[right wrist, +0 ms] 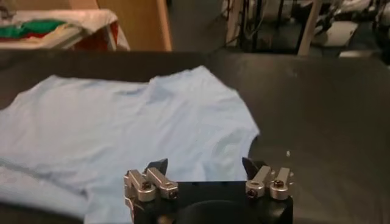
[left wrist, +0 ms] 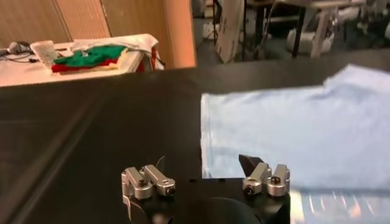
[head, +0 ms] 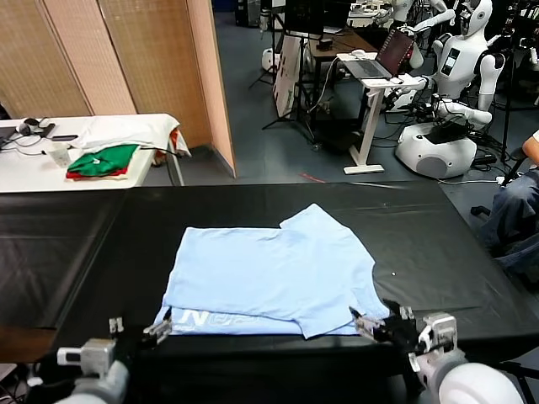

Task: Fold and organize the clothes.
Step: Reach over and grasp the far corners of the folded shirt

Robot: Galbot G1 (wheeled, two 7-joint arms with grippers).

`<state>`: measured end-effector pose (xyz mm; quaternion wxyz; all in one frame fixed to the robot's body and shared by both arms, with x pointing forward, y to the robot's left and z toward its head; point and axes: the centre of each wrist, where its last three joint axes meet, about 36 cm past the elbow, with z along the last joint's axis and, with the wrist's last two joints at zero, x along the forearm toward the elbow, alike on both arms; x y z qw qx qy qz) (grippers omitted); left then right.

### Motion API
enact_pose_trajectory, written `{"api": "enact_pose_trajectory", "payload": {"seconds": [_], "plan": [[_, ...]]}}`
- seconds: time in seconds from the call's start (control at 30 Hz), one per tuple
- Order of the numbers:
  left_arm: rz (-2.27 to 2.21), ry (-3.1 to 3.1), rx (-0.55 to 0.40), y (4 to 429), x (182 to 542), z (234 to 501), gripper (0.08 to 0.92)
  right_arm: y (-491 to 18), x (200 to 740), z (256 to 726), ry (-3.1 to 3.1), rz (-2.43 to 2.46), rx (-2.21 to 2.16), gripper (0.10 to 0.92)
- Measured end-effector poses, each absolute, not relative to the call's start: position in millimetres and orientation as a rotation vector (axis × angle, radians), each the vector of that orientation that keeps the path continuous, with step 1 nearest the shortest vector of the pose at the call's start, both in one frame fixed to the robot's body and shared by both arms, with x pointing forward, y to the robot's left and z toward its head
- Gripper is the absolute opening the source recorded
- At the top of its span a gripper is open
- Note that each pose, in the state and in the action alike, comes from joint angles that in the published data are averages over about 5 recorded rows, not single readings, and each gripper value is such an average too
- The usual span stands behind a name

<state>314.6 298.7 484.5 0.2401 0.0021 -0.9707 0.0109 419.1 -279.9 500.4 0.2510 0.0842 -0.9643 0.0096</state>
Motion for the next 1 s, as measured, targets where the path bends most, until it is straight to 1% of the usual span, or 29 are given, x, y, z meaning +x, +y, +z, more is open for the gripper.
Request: {"api": "enact_pose_trajectory", "payload": {"seconds": [0.2,0.53,0.8,1.0], "plan": [[0.111,-2.634,-0.071,320.6,368.9,488.2,0.907,-275.7,478.5,491.6,-2.610,0.042,0.203,0.907],[0.135,-2.555,-0.071,347.4,453.5,476.0,0.907,-259.8,551.6,482.7,-2.576,0.092,0.203,0.907],[0.089,-2.541,-0.085,347.7,504.2,469.1,0.907,-249.4,580.8,473.7,-2.542,0.129,0.193,0.907],[0.091,-2.505,-0.093,344.1,531.1,460.3,0.907,-249.2,587.9,463.5,-2.512,0.133,0.186,0.907]]}}
